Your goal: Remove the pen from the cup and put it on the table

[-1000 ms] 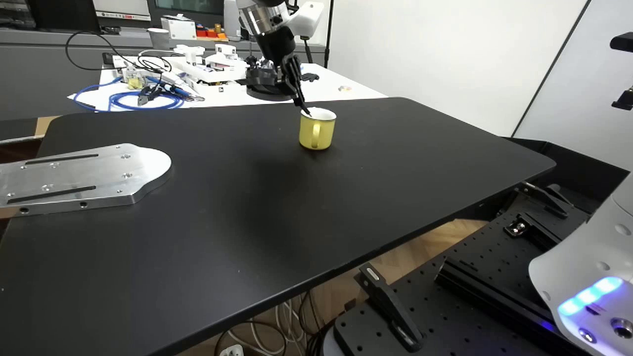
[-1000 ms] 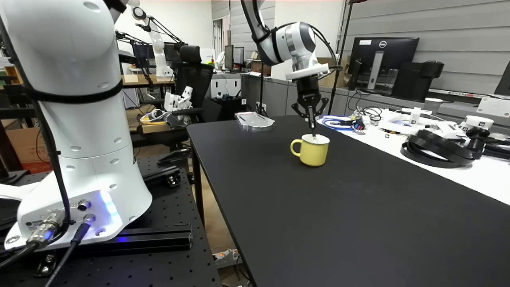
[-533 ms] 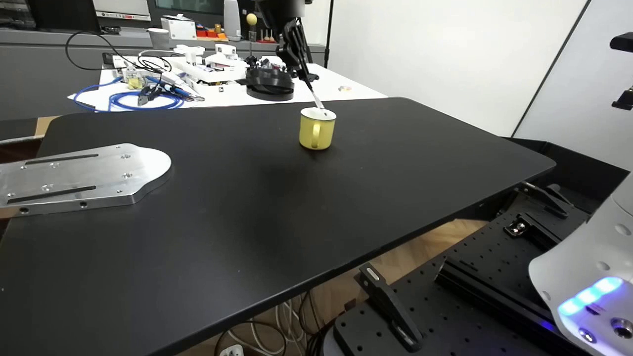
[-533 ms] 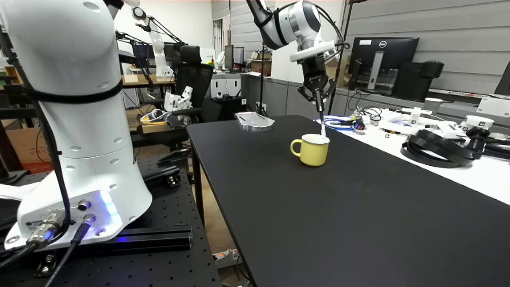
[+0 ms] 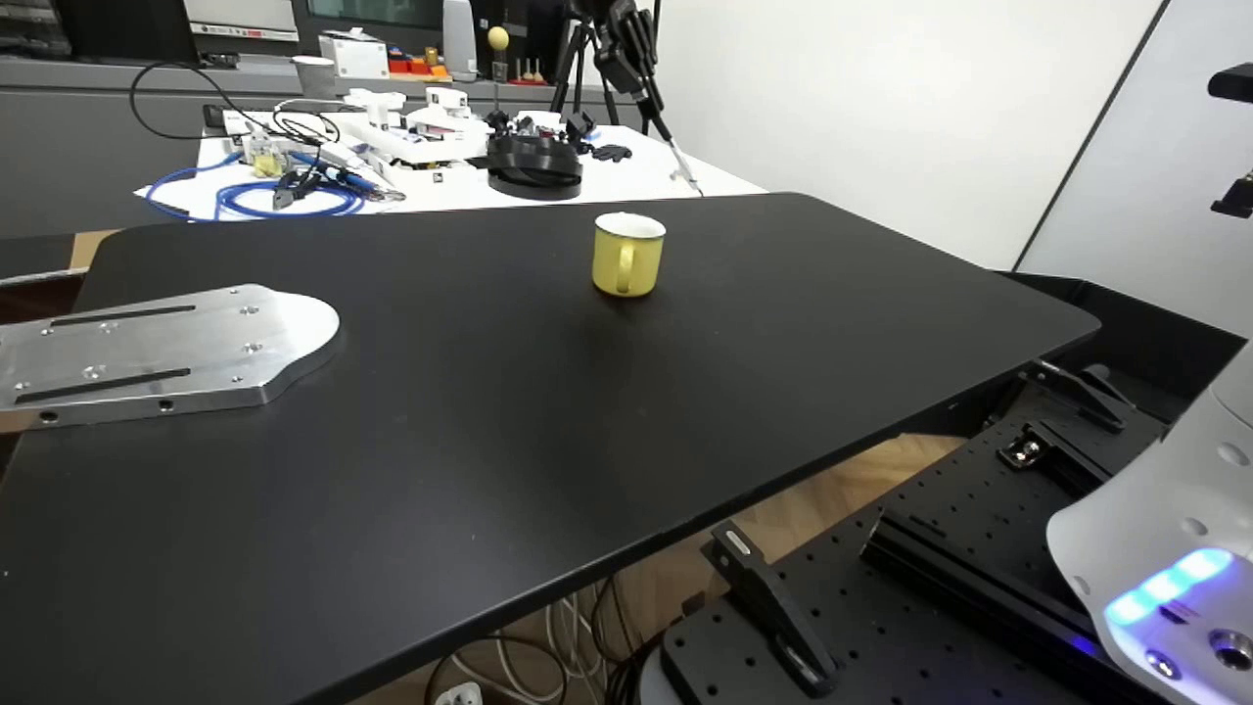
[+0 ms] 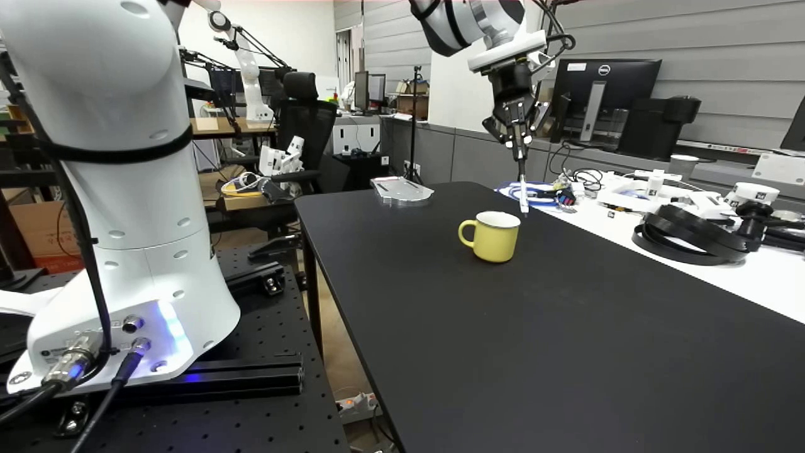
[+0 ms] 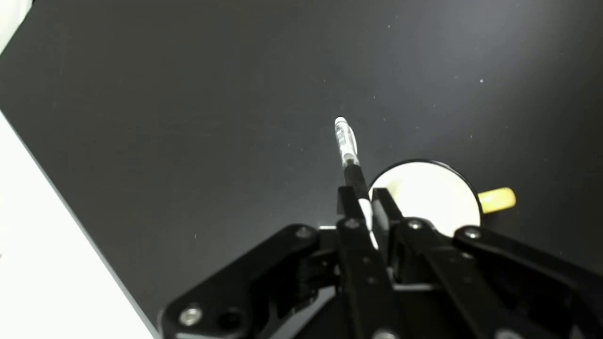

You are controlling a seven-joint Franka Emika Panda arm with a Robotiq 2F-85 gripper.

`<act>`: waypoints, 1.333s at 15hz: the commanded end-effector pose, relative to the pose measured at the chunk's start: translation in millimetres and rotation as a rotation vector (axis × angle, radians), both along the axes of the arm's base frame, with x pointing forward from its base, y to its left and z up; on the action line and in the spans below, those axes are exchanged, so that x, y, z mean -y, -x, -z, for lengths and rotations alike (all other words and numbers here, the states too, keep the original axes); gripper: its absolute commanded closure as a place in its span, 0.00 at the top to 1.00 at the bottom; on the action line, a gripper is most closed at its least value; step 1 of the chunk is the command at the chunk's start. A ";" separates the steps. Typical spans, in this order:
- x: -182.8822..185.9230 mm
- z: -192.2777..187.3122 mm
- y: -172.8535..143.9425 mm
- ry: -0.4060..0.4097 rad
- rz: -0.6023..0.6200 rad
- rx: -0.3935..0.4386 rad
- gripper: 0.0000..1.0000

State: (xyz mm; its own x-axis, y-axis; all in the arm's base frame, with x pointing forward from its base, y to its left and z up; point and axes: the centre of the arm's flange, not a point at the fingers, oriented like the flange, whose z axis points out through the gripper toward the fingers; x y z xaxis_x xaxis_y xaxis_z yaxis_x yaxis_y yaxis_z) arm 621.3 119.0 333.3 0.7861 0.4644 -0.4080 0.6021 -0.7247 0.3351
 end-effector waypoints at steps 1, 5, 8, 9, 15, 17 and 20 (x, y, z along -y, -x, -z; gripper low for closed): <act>54.2 19.4 -1.3 -0.025 0.121 -0.093 0.03; 113.1 77.3 6.7 -0.121 0.254 -0.226 0.03; 145.3 125.9 19.8 -0.179 0.341 -0.318 0.03; 153.4 142.2 24.9 -0.196 0.368 -0.347 0.03; 172.2 207.4 45.0 -0.257 0.462 -0.458 0.03; 170.6 214.8 48.2 -0.261 0.471 -0.471 0.03; 167.7 208.7 48.5 -0.249 0.461 -0.464 0.44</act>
State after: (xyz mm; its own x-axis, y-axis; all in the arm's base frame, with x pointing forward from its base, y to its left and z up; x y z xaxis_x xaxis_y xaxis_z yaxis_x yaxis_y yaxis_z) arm 567.1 -49.8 113.8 0.6851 0.2549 -0.6824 0.2646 -0.9599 -0.0928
